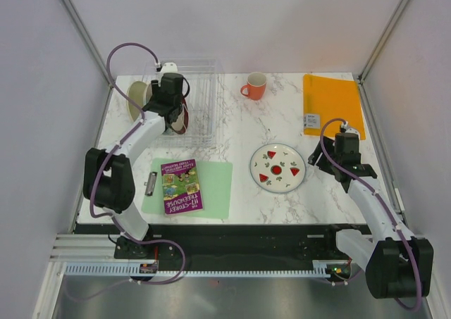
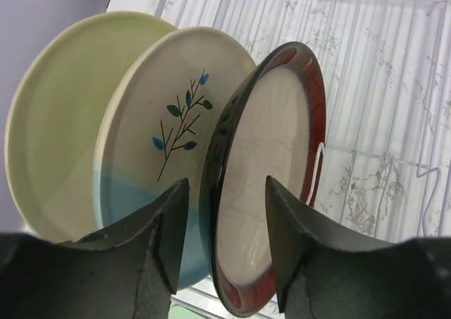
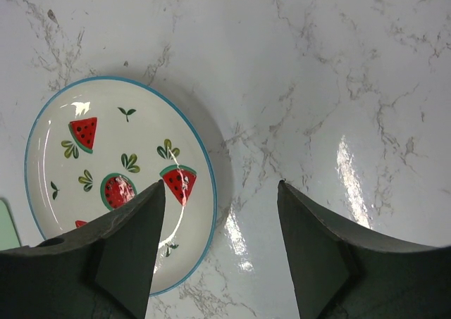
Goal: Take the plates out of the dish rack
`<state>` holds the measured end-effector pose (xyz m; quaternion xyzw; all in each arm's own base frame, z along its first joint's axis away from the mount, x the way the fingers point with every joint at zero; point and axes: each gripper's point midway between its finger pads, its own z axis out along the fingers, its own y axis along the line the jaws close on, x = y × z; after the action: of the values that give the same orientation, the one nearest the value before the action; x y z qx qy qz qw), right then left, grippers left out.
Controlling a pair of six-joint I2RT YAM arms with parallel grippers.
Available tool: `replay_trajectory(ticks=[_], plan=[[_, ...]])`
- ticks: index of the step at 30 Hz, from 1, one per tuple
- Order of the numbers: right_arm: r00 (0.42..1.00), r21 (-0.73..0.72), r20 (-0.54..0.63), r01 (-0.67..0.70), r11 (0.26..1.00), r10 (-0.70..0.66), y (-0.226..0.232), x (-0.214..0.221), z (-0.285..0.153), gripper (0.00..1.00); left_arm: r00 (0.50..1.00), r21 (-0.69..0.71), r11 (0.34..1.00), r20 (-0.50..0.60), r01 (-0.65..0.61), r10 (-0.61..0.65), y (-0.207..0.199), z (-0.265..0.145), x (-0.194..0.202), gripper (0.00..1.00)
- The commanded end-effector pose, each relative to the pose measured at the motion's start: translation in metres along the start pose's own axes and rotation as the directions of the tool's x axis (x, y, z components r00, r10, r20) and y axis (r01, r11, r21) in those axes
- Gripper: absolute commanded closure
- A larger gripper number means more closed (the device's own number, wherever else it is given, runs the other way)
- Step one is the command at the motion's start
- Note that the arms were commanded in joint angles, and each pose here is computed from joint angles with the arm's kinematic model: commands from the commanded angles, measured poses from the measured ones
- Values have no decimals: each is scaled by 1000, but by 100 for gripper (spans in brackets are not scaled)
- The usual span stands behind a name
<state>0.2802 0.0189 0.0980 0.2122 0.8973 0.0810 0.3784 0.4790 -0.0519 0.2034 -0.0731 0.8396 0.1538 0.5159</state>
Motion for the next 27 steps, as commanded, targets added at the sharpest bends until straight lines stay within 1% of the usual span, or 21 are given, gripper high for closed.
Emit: replay_trajectory(ticks=[1,2,3,4,5,6,8,9,11,12,16,19,23,25,27], plan=[[999,-13,31,13,1000,-13,5,-12,-1,28,999,-56,998,31,-11,13,8,5,-12,48],[999,-14,31,13,1000,-13,5,-11,-2,28,999,-61,998,29,-13,15,8,5,-11,48],[999,-16,32,12,1000,-11,6,-12,-2,28,1000,-65,998,22,-17,19,8,6,-8,51],[999,-18,31,12,1000,-11,6,-11,-2,28,1000,-63,998,21,-19,20,7,7,-7,56],[1000,-19,29,12,1000,-11,6,-10,-2,28,1000,-66,998,17,-19,20,8,8,-5,59],[1000,-22,29,13,1000,-13,6,-10,-2,28,1000,-68,997,13,-22,23,8,9,-3,68],[1000,-23,27,12,1000,-11,6,-9,-2,28,1000,-71,997,8,-27,28,7,10,-1,76],[1000,-23,25,12,1000,-11,6,-9,-2,28,1000,-73,997,4,-29,29,7,11,1,84],[1000,-24,23,10,1000,-10,6,-8,-1,28,999,-79,996,1,-33,33,8,12,3,91],[1000,-25,21,12,1000,-11,6,-7,-1,28,999,-82,996,-3,-38,38,8,12,4,98],[1000,-32,17,7,999,-7,7,-7,-1,28,999,-90,995,1,-45,45,10,10,2,98],[1000,-34,18,6,999,-5,8,-7,-2,28,999,-89,995,32,-34,37,12,1,-12,98],[1000,-40,23,3,999,-2,9,-8,-3,28,994,-96,995,102,-30,39,16,-19,-45,98],[1000,-42,27,1,999,0,9,-9,-4,28,987,-88,996,155,-27,40,15,-36,-69,98],[1000,-42,29,0,999,1,9,-9,-5,28,976,-88,993,200,-73,89,13,-53,-92,98]])
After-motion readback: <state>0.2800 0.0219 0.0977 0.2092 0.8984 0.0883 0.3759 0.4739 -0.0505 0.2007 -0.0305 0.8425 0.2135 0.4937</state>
